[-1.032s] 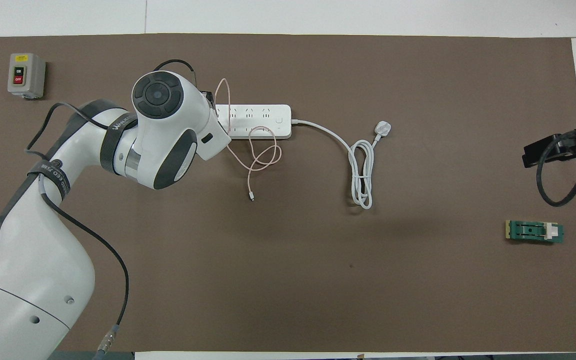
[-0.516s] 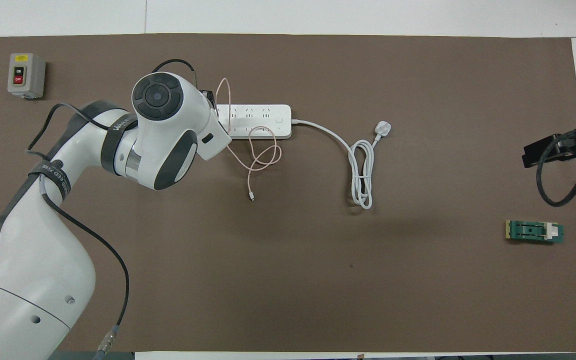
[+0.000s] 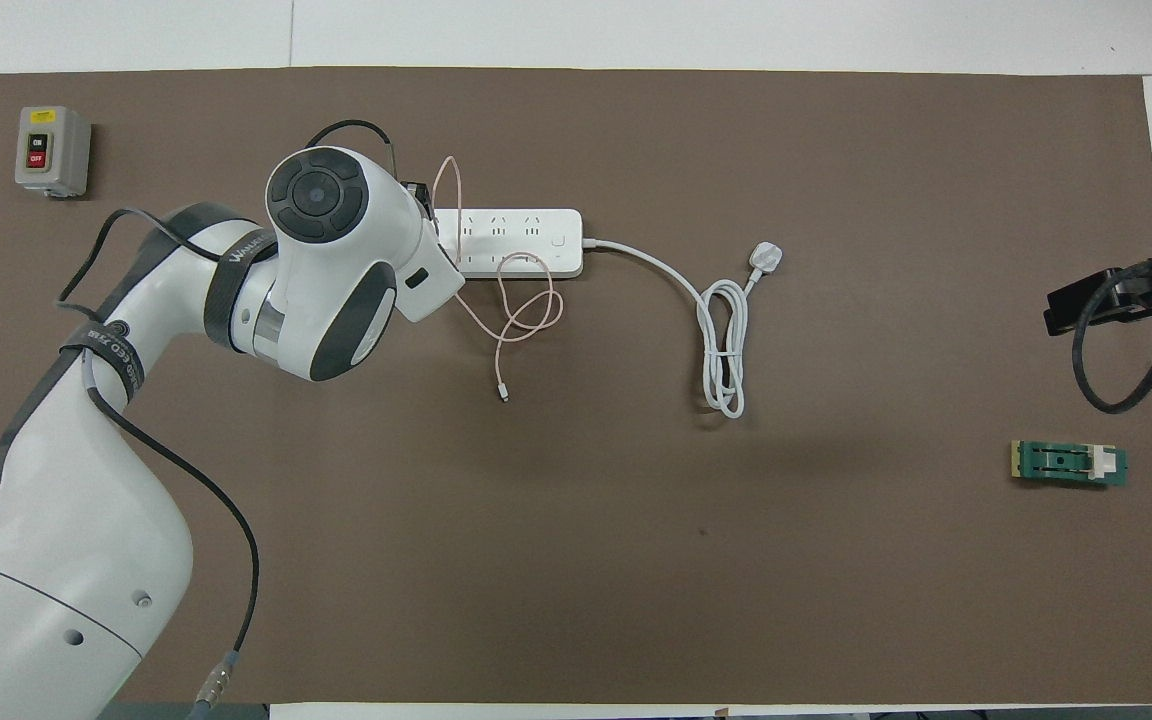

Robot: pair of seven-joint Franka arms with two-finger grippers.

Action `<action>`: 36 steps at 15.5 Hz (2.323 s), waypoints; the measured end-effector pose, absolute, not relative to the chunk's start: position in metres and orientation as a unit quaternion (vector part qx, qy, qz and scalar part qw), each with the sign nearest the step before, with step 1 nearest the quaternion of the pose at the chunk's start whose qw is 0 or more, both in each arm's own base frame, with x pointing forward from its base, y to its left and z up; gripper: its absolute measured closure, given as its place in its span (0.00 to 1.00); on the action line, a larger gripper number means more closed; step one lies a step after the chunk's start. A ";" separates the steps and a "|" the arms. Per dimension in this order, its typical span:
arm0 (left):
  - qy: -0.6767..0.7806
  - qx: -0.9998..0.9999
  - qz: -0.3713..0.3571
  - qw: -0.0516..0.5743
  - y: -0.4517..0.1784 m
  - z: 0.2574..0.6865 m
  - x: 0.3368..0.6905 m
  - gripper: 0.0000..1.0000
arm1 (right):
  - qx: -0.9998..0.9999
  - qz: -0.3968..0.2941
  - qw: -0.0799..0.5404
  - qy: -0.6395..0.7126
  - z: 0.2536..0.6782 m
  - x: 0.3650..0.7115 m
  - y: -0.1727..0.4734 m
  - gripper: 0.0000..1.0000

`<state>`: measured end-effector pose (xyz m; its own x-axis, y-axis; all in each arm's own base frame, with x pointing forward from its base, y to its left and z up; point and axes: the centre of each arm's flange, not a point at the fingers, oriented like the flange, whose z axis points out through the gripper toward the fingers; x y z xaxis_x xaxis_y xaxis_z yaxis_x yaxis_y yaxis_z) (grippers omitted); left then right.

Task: Plug charger into power strip
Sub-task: 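Press the charger down into the socket with the left gripper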

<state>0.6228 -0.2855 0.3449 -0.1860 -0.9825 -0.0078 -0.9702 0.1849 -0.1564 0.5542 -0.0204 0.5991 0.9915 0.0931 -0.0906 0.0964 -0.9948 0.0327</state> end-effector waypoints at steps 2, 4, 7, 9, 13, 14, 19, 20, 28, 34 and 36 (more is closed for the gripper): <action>0.758 -0.648 -0.062 0.039 -0.281 0.343 0.626 0.68 | 0.998 -0.044 0.019 0.047 0.599 0.554 -0.020 0.00; 0.748 -0.660 -0.064 0.025 -0.277 0.343 0.629 0.68 | 0.998 -0.044 0.019 0.046 0.600 0.554 -0.020 0.00; 0.732 -0.678 -0.062 -0.002 -0.271 0.343 0.637 0.68 | 0.999 -0.042 0.020 0.012 0.601 0.553 -0.020 0.00; 0.731 -0.680 -0.052 -0.010 -0.272 0.344 0.642 0.68 | 0.999 -0.041 0.021 -0.004 0.602 0.553 -0.020 0.00; 0.732 -0.680 -0.035 -0.020 -0.274 0.344 0.650 0.68 | 0.999 -0.040 0.021 -0.015 0.603 0.552 -0.020 0.00; 0.732 -0.680 -0.035 -0.019 -0.275 0.344 0.650 0.68 | 0.999 -0.040 0.021 -0.017 0.603 0.552 -0.020 0.00; 0.746 -0.665 -0.026 0.000 -0.281 0.337 0.647 0.68 | 0.999 -0.040 0.022 -0.020 0.603 0.552 -0.020 0.00; 0.748 -0.663 -0.025 0.002 -0.282 0.337 0.646 0.68 | 0.999 -0.040 0.022 -0.020 0.603 0.552 -0.020 0.00; 0.755 -0.655 -0.023 0.014 -0.286 0.334 0.644 0.68 | 0.999 -0.039 0.022 -0.020 0.603 0.552 -0.020 0.00; 0.743 -0.669 -0.031 -0.004 -0.279 0.333 0.647 0.68 | 0.999 -0.039 0.022 -0.020 0.603 0.552 -0.020 0.00; 0.741 -0.671 -0.032 -0.007 -0.278 0.333 0.648 0.68 | 0.999 -0.039 0.022 -0.020 0.603 0.552 -0.020 0.00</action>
<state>0.6478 -0.2778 0.3331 -0.1004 -0.9936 0.0522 -0.9944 0.0985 -0.0380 0.5522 -0.0205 0.6032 0.9961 -0.0421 -0.0779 -0.0387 -0.9982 0.0448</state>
